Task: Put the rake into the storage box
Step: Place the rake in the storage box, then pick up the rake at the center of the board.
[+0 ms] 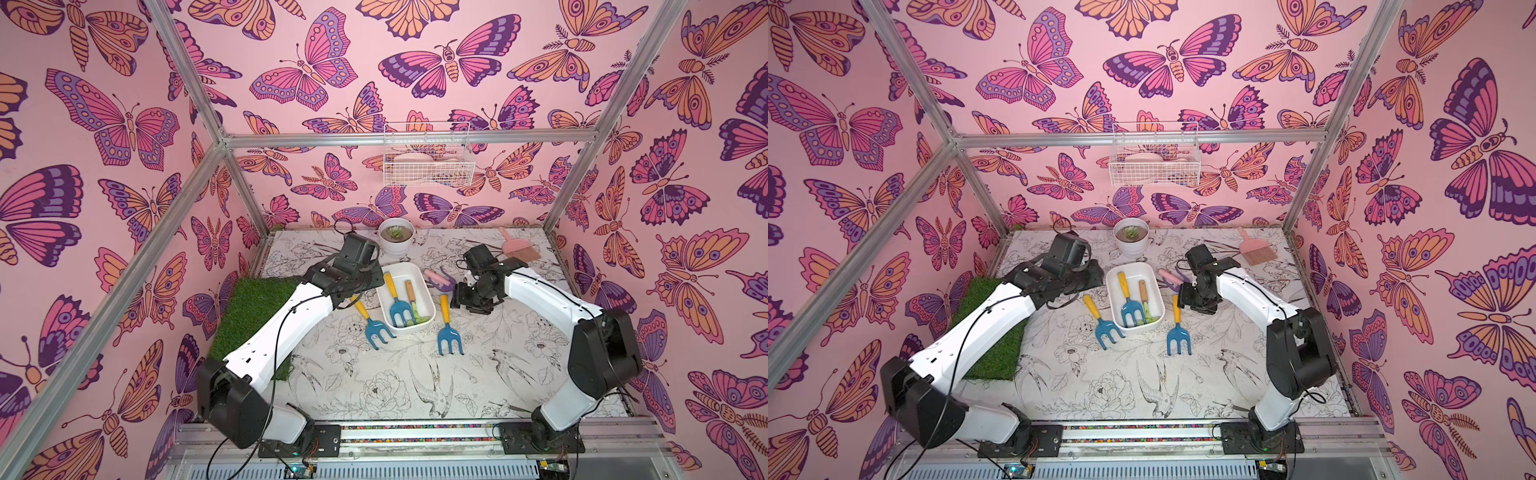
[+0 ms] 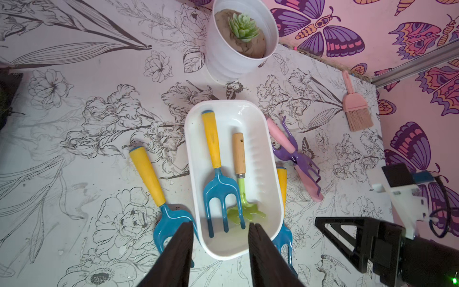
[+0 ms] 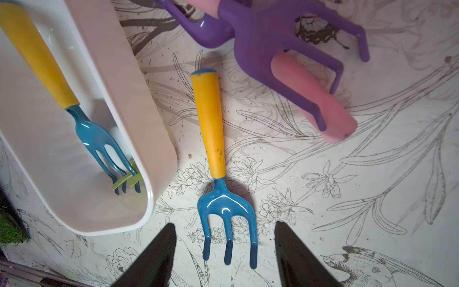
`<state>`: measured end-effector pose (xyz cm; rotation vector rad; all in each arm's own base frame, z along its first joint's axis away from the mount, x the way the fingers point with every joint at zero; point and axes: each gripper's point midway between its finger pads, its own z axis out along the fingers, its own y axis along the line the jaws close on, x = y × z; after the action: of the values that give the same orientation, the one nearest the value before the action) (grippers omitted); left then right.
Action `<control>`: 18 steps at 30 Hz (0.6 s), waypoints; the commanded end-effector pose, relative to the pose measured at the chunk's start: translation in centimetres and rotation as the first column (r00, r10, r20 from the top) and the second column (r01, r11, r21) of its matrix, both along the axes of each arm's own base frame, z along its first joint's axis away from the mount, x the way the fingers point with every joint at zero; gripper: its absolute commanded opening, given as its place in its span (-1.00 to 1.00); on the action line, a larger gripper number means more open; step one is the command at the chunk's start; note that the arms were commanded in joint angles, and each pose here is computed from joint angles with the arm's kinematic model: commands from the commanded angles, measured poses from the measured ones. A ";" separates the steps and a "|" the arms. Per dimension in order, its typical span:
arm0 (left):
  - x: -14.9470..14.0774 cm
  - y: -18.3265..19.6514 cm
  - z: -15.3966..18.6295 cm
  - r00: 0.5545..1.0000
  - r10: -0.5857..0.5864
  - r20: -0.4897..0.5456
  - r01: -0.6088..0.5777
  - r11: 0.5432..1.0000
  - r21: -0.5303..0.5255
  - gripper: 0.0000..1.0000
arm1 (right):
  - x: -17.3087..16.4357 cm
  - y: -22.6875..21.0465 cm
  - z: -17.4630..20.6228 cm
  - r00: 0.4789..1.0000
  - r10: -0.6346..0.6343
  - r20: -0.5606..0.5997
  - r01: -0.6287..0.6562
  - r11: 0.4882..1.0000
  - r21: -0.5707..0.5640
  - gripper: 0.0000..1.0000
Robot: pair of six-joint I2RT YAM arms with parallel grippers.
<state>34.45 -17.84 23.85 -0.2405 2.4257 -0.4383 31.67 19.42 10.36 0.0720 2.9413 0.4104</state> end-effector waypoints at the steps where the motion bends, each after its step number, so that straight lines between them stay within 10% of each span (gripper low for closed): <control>1: -2.2 1.4 -1.5 0.999 -0.019 -0.043 0.019 1.000 -0.013 -0.14 | 1.3 0.7 0.4 1.000 0.014 0.012 -0.014 1.000 0.019 0.33; 18: -9.8 5.9 -8.2 0.983 0.068 -0.168 -0.097 0.981 -0.167 -0.07 | 2.9 2.1 -3.9 0.996 0.051 -0.073 -0.054 0.998 -0.037 0.16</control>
<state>25.40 -11.87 16.46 -0.4191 2.5133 -0.5635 34.33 21.30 6.83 0.0352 3.0179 0.3913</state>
